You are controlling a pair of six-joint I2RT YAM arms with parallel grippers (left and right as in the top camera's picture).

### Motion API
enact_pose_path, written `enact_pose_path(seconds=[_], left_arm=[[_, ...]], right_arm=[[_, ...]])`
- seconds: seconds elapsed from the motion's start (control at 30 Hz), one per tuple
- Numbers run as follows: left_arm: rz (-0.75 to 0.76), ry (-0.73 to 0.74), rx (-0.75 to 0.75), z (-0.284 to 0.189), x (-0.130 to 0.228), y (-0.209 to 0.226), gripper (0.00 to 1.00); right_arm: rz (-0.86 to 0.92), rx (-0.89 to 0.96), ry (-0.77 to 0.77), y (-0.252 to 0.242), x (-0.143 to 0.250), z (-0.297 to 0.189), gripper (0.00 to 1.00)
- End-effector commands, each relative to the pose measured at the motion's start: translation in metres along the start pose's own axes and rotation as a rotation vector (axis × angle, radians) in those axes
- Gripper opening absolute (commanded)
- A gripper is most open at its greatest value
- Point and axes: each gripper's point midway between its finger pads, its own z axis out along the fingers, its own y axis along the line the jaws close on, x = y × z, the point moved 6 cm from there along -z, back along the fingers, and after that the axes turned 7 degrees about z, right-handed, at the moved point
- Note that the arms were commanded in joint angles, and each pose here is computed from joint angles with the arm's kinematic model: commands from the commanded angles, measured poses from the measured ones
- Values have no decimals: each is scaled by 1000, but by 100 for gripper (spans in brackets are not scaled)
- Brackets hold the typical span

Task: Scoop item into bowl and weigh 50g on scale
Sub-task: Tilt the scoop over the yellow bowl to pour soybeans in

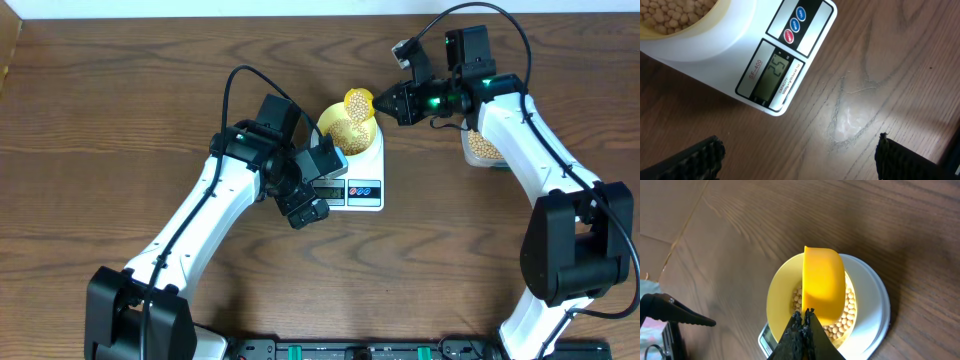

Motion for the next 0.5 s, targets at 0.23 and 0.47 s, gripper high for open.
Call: enact_pose_path(seconds=[0.23, 0.47], left_arm=[[0, 0, 12, 2, 1, 0, 98], [0, 0, 12, 2, 1, 0, 98]], right_arm=[[-121, 20, -16, 14, -9, -9, 1], [-233, 79, -3, 23, -7, -11, 1]])
